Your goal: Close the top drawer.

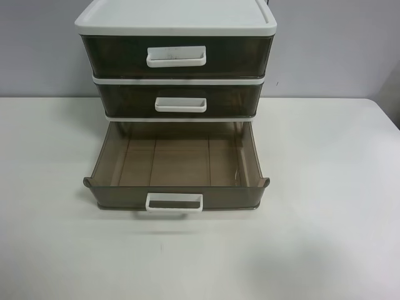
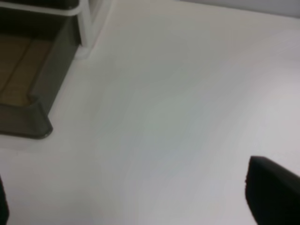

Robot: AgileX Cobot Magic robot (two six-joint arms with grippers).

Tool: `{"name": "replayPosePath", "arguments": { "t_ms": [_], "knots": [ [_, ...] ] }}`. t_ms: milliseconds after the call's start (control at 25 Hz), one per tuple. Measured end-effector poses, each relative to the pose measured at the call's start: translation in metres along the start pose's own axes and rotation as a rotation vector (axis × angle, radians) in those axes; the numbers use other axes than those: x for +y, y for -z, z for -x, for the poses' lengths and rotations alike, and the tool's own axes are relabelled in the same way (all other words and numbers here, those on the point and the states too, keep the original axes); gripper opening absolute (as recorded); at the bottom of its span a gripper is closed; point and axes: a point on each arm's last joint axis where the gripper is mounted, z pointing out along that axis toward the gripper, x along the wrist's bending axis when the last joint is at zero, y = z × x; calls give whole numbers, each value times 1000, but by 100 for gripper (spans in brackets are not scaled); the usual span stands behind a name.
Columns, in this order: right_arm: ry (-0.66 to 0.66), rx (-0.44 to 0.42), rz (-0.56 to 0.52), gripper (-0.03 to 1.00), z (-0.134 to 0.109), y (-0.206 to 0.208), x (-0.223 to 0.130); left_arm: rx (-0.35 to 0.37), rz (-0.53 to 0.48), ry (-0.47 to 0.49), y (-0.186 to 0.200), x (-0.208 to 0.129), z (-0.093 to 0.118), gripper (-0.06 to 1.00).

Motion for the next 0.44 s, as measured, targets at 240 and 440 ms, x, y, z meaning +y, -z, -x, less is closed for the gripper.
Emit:
{"name": "replayPosePath", "arguments": {
  "t_ms": [240, 440],
  "knots": [
    [-33, -37, 7, 99, -2, -4, -1, 0, 0, 0, 0, 0, 0, 99],
    [-33, -37, 8, 99, -2, -4, -1, 0, 0, 0, 0, 0, 0, 99]
  ]
}}
